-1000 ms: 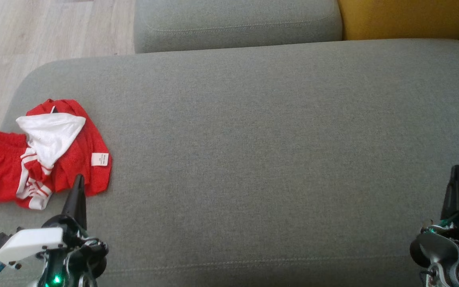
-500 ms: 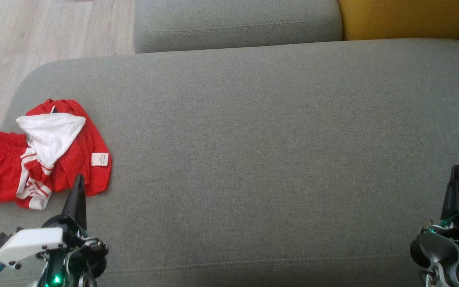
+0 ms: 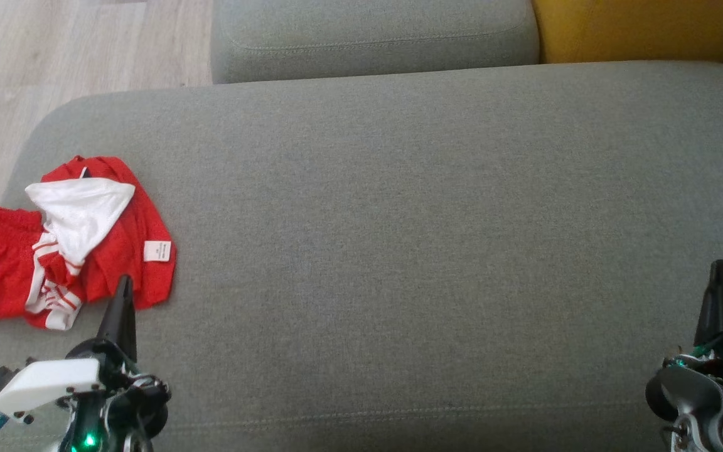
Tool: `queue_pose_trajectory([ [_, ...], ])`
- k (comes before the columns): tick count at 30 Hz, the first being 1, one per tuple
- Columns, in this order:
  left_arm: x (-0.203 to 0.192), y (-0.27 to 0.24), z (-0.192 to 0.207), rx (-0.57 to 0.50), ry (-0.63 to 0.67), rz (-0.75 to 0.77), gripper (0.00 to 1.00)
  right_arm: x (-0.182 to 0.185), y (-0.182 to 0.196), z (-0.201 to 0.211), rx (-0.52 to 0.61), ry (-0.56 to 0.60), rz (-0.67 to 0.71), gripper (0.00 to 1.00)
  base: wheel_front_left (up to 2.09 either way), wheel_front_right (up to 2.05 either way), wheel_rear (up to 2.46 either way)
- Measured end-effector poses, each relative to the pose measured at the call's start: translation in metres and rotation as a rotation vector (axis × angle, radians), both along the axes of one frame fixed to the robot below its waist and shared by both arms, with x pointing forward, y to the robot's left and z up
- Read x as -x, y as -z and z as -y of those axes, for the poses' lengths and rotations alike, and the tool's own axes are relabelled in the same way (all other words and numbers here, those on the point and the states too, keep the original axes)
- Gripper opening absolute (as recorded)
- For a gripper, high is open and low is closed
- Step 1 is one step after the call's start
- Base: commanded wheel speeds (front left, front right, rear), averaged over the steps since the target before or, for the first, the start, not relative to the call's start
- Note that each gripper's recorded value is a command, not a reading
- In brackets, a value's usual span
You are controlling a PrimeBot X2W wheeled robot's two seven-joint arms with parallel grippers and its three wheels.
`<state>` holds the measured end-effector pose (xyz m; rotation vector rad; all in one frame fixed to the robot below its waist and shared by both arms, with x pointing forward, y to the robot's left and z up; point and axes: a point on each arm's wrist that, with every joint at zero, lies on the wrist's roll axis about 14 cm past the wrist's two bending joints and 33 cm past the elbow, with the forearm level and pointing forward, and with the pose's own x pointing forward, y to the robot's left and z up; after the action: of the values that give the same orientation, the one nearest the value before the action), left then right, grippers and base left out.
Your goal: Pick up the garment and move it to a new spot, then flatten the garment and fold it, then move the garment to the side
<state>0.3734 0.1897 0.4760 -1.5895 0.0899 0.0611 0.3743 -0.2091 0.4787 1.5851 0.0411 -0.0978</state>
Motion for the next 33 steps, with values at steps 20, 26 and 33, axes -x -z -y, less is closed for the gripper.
queue_pose_trajectory([
  [20, 0.015, 0.030, 0.002, 0.013, -0.002, -0.094, 1.00, 0.012, 0.028, -0.001, -0.013, 0.003, -0.086, 1.00, 0.00, 0.00, 0.00],
  [26, 0.033, 0.053, 0.007, 0.021, 0.002, -0.169, 1.00, 0.026, 0.047, -0.004, -0.020, 0.007, -0.146, 1.00, 0.00, 0.00, 0.00],
  [33, 0.026, 0.041, 0.014, 0.013, 0.012, -0.128, 1.00, 0.025, 0.045, -0.010, -0.007, -0.002, -0.142, 1.00, 0.00, 0.00, 0.00],
])
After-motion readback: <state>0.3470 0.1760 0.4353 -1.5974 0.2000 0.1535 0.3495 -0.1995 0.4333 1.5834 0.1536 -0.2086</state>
